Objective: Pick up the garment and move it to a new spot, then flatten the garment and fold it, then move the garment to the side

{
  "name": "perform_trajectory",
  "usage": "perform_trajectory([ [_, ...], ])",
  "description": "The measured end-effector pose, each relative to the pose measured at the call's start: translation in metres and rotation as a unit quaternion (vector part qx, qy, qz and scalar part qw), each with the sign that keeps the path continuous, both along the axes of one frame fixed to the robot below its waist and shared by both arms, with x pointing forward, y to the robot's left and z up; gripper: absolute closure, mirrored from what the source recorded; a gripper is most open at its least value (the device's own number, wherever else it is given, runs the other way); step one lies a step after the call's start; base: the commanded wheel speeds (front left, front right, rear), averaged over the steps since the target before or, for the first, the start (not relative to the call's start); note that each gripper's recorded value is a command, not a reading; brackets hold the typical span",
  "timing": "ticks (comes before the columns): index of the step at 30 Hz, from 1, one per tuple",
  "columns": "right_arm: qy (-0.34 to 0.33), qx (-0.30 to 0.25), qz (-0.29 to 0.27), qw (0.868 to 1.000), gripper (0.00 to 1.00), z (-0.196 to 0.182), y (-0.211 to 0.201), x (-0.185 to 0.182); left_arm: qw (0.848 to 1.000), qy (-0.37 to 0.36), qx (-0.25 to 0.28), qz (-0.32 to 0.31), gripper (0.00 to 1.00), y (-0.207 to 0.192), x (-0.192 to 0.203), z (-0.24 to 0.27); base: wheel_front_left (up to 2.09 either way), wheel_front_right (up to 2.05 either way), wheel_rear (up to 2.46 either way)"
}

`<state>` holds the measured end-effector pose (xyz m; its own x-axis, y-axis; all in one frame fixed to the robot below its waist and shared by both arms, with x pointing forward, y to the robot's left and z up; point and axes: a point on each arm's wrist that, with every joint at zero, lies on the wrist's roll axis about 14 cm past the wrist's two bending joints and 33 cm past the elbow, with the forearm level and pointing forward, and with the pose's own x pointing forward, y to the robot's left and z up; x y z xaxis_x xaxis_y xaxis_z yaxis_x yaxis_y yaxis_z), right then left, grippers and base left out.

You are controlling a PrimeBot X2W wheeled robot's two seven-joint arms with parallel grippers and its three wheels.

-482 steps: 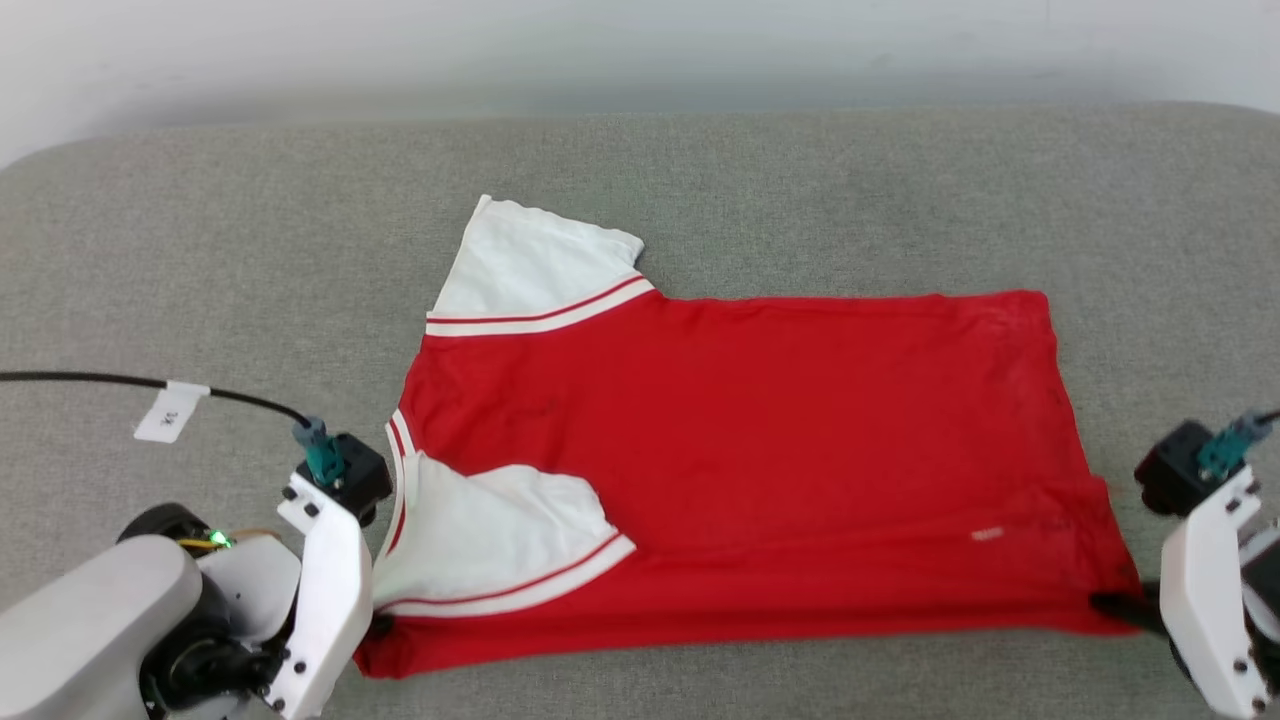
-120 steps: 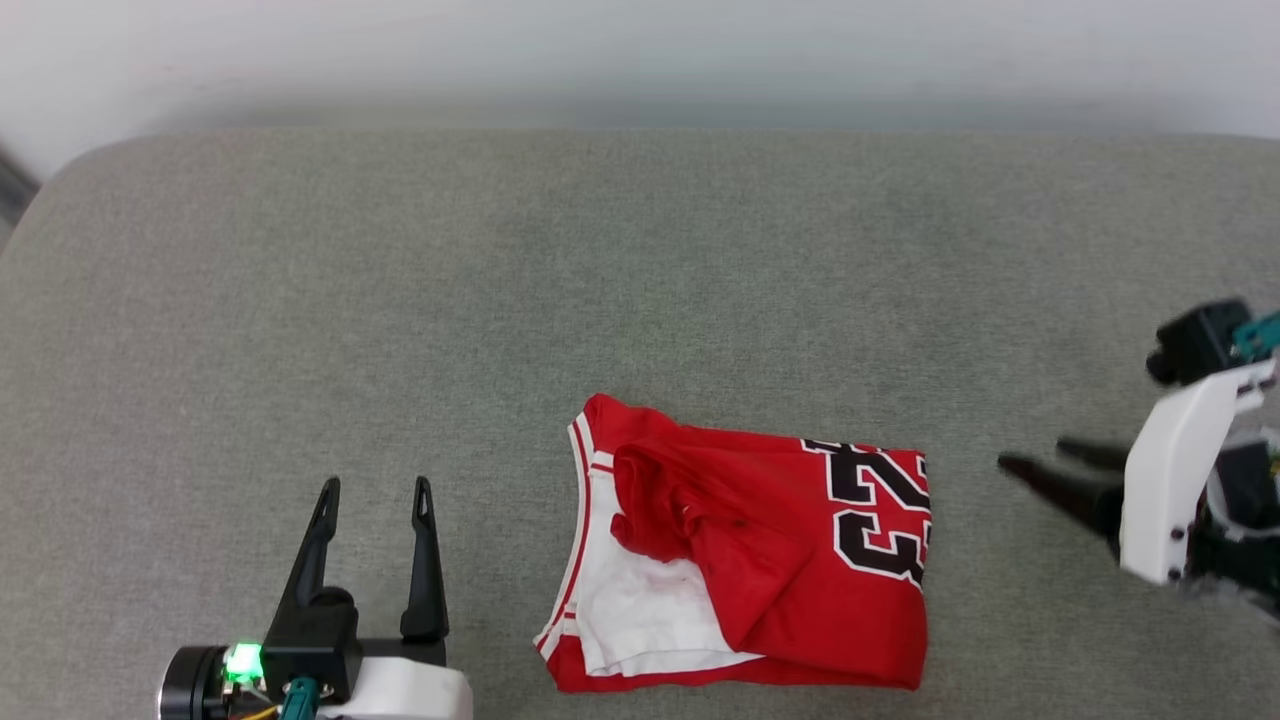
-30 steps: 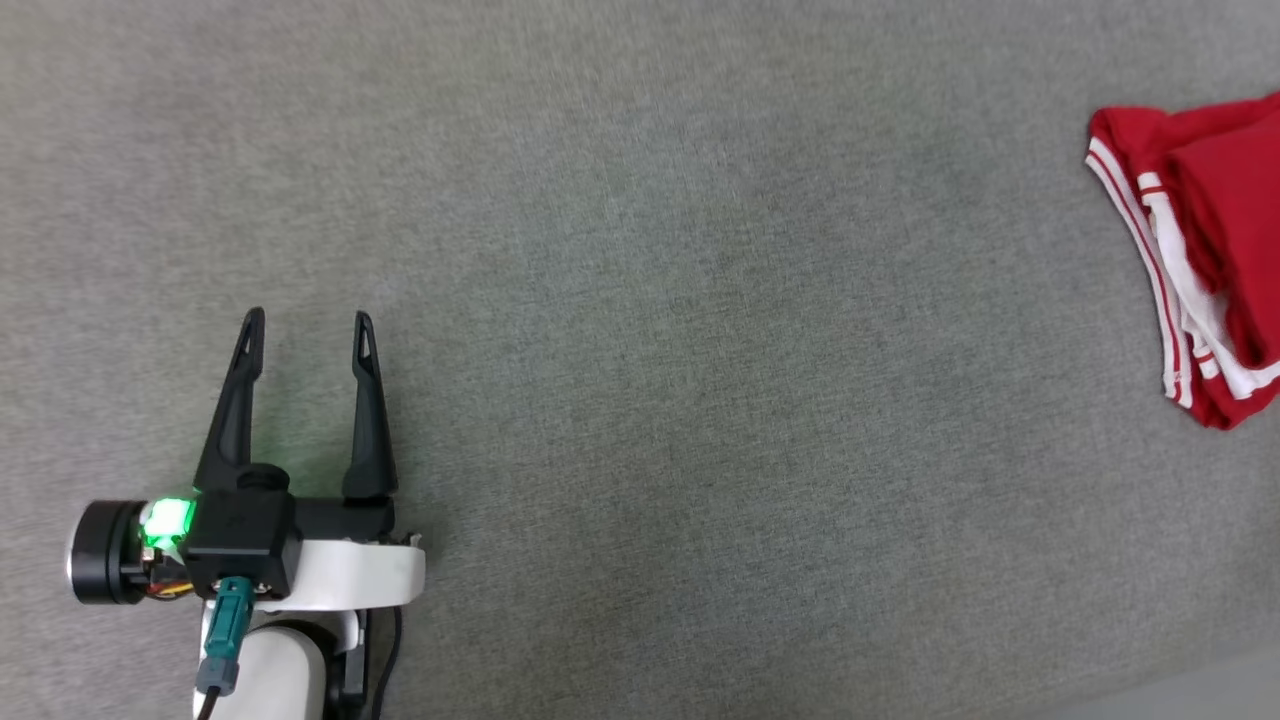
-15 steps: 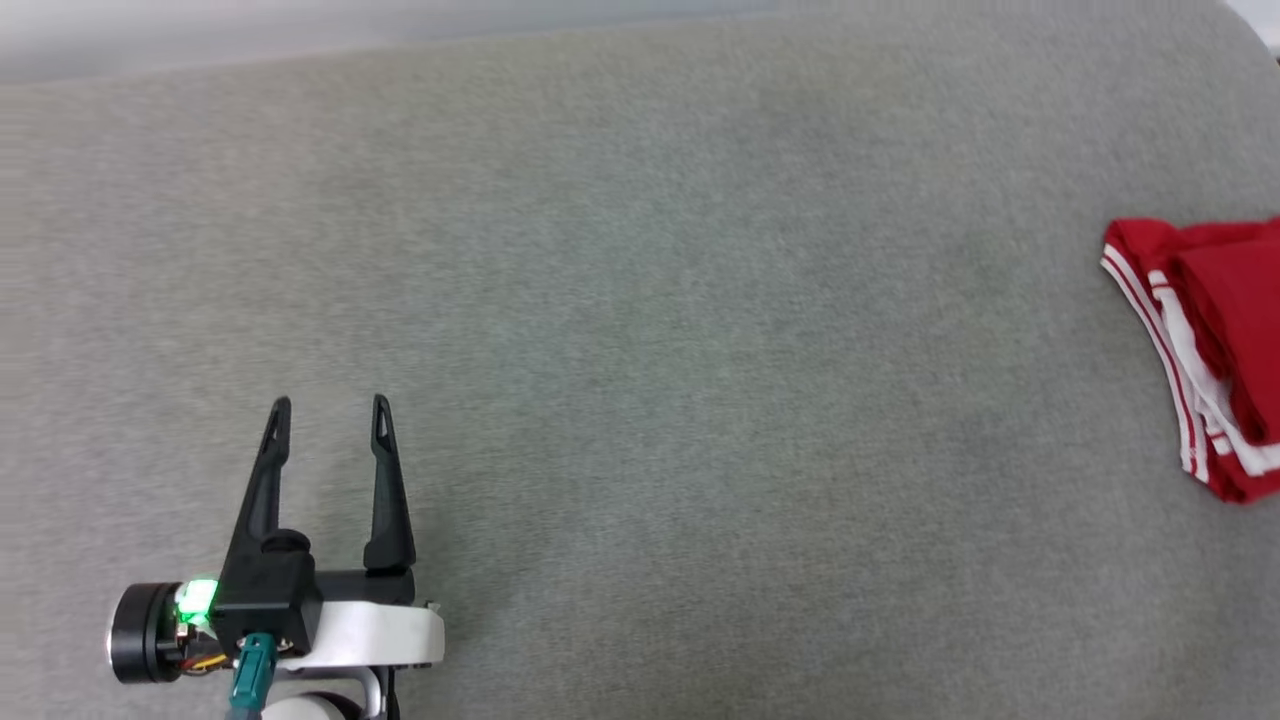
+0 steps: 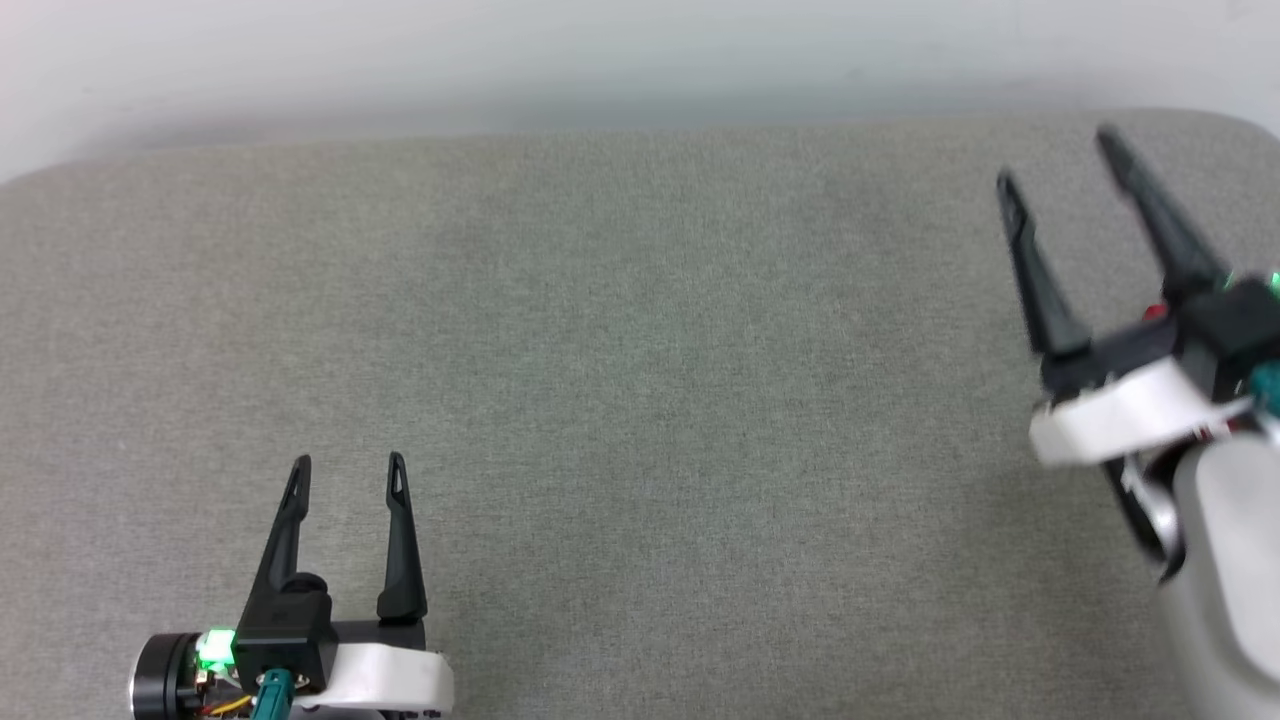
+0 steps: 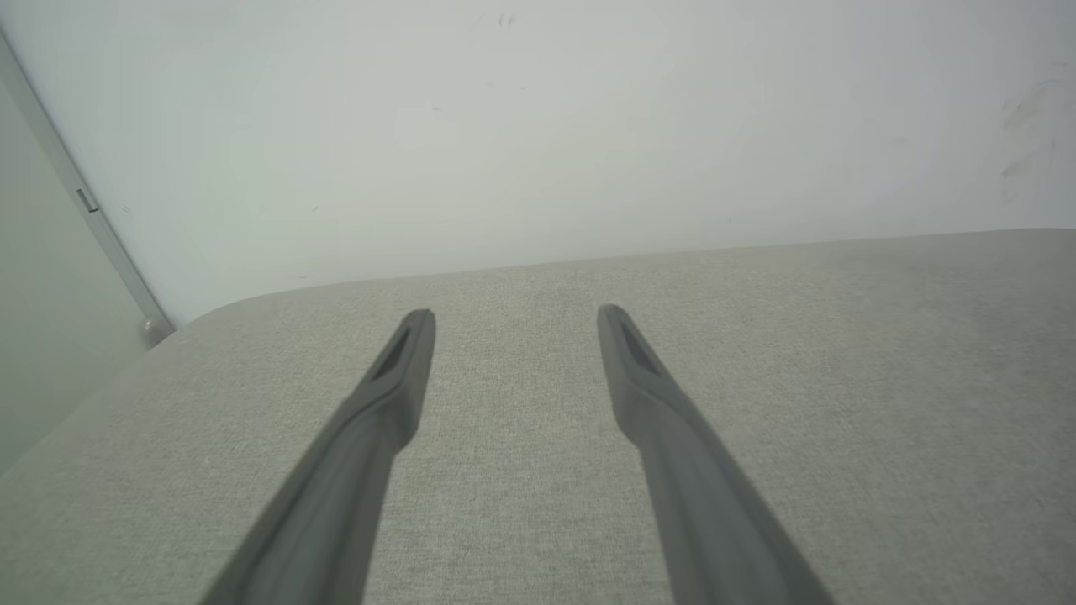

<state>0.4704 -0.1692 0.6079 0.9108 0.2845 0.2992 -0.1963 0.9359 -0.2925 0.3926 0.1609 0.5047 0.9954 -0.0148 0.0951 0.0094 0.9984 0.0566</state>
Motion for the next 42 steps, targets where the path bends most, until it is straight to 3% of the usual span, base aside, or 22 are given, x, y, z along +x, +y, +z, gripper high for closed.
perform_trajectory([
  [12, 0.083, 0.102, -0.063, 0.989, 0.00, -0.064, -0.018, -0.068, 1.000, 0.005, -0.002, -0.006, 0.00, -0.004, -0.021, 0.000, 0.00, 0.00, 0.00],
  [25, 0.106, 0.139, -0.090, 0.980, 0.00, -0.082, -0.023, -0.116, 1.000, 0.010, -0.012, -0.008, 0.00, -0.003, -0.043, -0.001, 0.00, 0.00, 0.00],
  [39, 0.118, 0.152, -0.088, 0.977, 0.00, -0.090, -0.017, -0.130, 1.000, 0.010, -0.016, 0.000, 0.00, 0.001, -0.051, -0.001, 0.00, 0.00, 0.00],
  [40, 0.120, 0.152, -0.088, 0.977, 1.00, -0.092, -0.017, -0.130, 1.000, 0.012, -0.016, 0.000, 1.00, 0.001, -0.051, -0.003, 0.00, 0.00, 0.00],
  [42, 0.132, 0.152, -0.089, 0.976, 1.00, -0.099, -0.017, -0.132, 1.000, 0.024, -0.016, 0.000, 1.00, 0.001, -0.054, -0.010, 0.00, 0.00, 0.00],
])
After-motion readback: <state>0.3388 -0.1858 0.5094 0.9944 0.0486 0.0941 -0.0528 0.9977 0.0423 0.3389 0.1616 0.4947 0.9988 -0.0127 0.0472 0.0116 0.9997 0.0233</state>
